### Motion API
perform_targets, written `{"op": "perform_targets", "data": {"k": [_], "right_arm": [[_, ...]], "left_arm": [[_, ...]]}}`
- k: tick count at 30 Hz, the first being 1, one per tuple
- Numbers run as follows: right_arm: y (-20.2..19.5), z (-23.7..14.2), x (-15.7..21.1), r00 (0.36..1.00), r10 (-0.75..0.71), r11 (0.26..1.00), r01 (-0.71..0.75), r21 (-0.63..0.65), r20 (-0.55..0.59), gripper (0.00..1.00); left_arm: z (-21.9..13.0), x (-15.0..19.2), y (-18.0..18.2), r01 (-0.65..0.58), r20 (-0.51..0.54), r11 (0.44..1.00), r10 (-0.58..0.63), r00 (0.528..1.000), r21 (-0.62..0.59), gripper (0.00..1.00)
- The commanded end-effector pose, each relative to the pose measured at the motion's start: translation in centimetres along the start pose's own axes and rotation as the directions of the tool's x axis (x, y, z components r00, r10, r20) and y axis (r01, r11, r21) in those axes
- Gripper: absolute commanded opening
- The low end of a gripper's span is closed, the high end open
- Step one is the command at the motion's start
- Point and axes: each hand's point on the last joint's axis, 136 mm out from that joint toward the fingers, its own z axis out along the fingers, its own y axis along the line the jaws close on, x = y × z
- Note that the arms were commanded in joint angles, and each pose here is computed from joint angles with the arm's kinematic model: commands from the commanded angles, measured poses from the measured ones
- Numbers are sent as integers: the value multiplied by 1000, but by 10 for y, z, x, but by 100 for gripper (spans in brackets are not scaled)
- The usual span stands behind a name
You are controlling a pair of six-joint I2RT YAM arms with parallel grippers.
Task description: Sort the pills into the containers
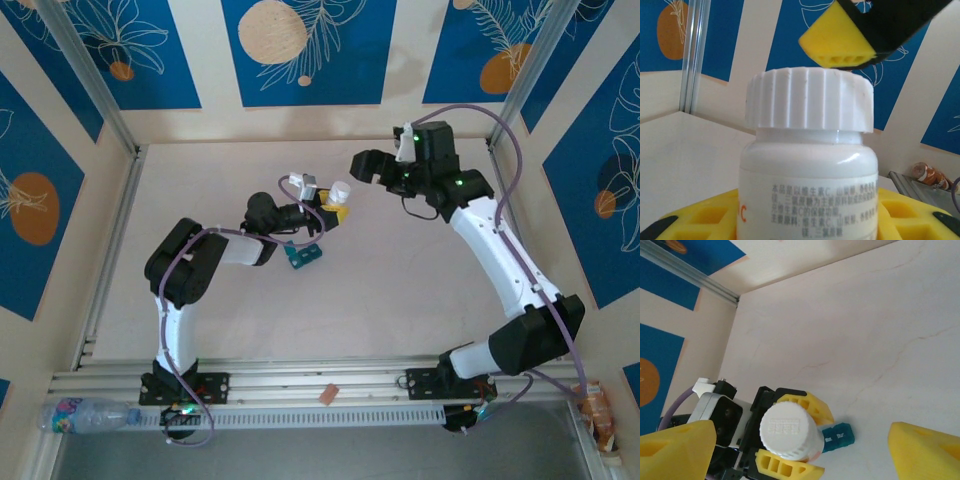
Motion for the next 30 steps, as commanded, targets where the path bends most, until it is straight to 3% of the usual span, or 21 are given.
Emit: {"op": "perform_targets", "data": {"k": [1, 7, 16, 24, 26, 30], "right_arm": [[11, 13, 13, 985, -142, 981, 126, -148, -101, 87], [16, 31, 27, 958, -233, 954, 193, -230, -165, 85], [22, 42, 39, 949, -250, 946, 198, -257, -190, 76], [24, 47, 43, 948, -241, 948, 185, -257, -207, 48], [23, 48, 45, 949, -232, 952, 176, -250, -215, 46], [14, 57, 55, 957, -169, 982, 143, -122, -236, 38]], "left_arm": [[5, -15, -11, -41, 26, 997, 39, 999, 72, 0], [6, -15, -15, -22, 13, 994, 21, 1000, 105, 0], [7, -15, -18, -10, 6, 993, 9, 1000, 120, 0], [7, -16, -19, -9, 5, 992, 8, 1000, 125, 0], [7, -16, -19, -8, 6, 992, 8, 1000, 124, 0], [8, -19, -17, -15, 16, 994, 13, 1000, 112, 0]]}}
